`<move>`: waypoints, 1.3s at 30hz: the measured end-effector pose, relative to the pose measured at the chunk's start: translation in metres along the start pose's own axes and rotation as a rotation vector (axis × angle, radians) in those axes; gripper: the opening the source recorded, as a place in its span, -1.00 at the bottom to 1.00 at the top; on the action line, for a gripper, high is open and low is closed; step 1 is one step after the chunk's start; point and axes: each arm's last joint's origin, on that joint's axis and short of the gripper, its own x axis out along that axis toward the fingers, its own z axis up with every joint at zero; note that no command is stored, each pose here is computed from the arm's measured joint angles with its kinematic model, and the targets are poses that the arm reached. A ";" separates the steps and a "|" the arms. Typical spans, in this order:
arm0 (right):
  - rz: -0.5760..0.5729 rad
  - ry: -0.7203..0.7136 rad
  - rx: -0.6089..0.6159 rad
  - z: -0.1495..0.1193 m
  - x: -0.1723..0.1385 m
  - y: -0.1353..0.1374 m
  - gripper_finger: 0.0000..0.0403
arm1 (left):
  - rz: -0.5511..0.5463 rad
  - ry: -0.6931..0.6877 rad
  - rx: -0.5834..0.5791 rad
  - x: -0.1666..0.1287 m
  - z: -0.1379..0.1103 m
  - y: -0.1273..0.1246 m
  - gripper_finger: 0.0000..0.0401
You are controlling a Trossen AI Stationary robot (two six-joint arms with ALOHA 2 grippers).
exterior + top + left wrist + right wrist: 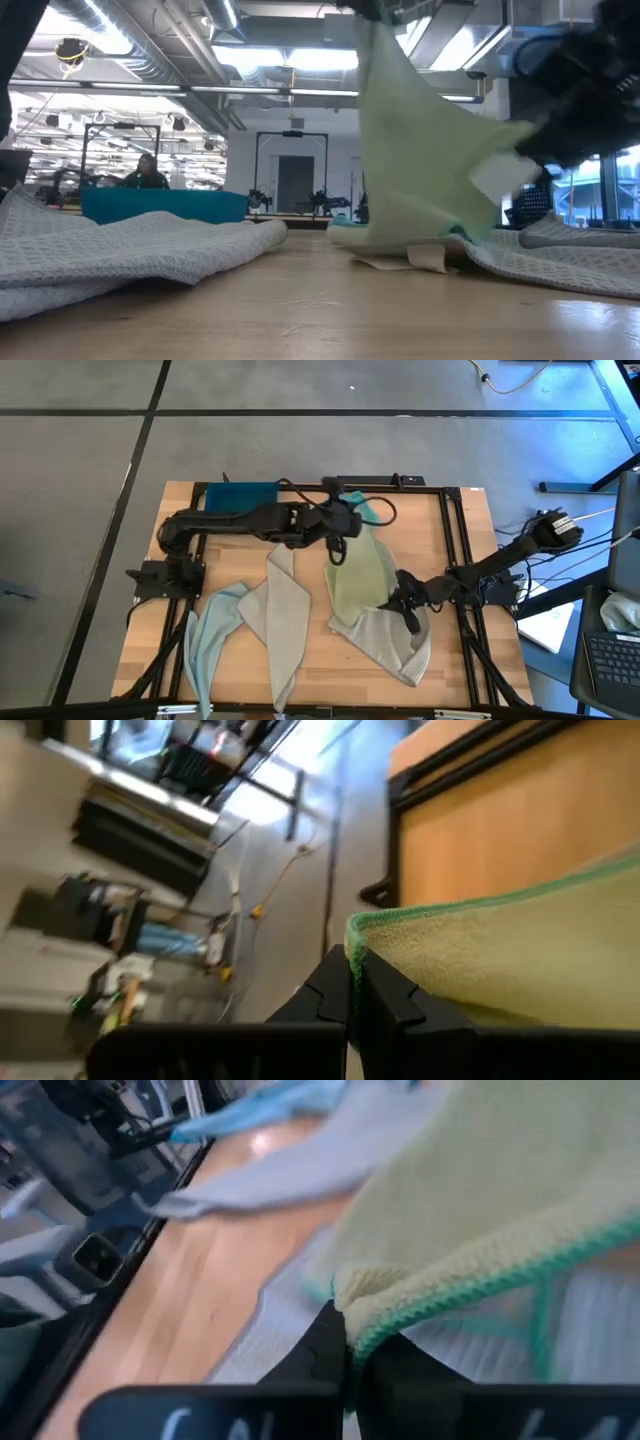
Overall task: Fold microfiber towels
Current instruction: Fold the green towel
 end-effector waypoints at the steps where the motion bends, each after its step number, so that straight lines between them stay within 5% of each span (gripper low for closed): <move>1: -0.043 -0.011 -0.038 0.007 0.002 -0.001 -0.98 | 0.021 0.006 -0.013 -0.007 -0.001 0.006 -1.00; 8: -0.509 0.109 -0.357 0.073 0.010 -0.005 -0.98 | 0.090 0.053 -0.154 -0.046 -0.019 0.040 -1.00; 18: -1.015 0.217 -0.656 0.158 -0.012 -0.001 -0.98 | 0.141 0.271 -0.108 -0.040 -0.042 0.028 -1.00; 30: -1.170 0.347 -0.798 0.200 -0.028 -0.025 -0.98 | 0.241 0.372 -0.138 -0.021 -0.061 0.045 -1.00; 39: -1.113 0.307 -0.862 0.210 -0.060 -0.019 -0.98 | 0.210 0.412 -0.134 -0.023 -0.068 0.042 -1.00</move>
